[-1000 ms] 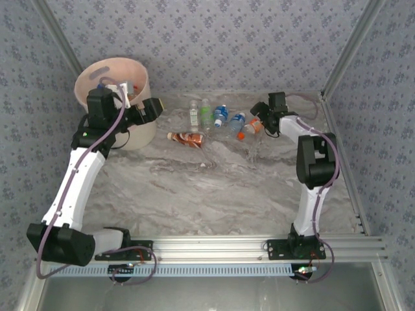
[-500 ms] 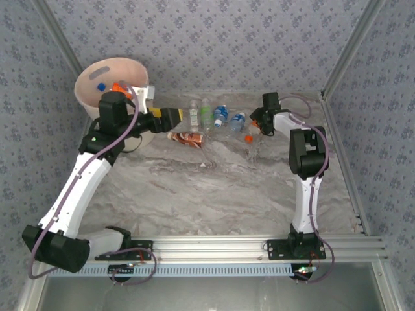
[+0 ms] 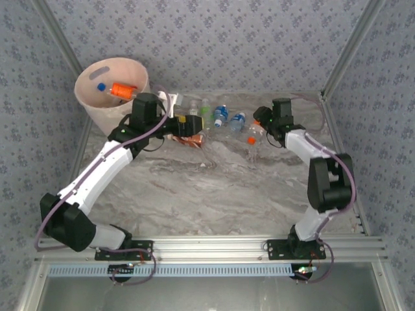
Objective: Put the plastic bottles in the bin
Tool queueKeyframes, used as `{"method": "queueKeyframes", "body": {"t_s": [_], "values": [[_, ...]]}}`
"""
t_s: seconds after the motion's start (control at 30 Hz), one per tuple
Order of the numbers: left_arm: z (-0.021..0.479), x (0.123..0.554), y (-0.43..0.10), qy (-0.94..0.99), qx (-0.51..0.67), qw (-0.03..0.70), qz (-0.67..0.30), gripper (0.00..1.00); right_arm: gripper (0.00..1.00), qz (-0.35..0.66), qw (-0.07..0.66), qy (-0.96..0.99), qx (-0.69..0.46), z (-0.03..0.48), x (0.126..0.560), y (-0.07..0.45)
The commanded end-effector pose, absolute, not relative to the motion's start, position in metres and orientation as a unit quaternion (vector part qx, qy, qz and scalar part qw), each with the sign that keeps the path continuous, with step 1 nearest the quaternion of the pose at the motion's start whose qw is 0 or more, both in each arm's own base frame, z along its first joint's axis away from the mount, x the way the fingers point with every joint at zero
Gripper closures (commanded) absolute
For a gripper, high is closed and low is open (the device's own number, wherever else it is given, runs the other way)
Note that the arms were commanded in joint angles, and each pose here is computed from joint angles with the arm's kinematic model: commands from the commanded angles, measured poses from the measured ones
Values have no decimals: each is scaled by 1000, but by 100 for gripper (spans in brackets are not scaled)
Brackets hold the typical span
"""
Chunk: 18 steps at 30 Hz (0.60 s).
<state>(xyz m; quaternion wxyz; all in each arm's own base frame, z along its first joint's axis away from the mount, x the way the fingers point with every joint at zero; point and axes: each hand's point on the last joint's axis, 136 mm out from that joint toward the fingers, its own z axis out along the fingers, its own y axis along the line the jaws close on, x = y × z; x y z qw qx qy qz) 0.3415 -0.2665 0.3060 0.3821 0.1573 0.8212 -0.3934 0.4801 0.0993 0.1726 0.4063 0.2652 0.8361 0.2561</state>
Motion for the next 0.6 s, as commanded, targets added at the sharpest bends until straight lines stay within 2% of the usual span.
{"method": "queueKeyframes", "body": {"t_s": [0.0, 0.2, 0.4, 0.57], "values": [[306, 338, -292, 797, 195, 381, -426, 2, 52, 320, 452, 806, 211, 219, 454, 136], [304, 333, -328, 769, 215, 352, -488, 2, 52, 370, 487, 775, 161, 264, 413, 178], [305, 314, -367, 732, 266, 344, -525, 2, 52, 426, 497, 746, 126, 297, 395, 211], [288, 330, -368, 761, 250, 384, -459, 2, 52, 476, 485, 721, 133, 313, 391, 224]]}}
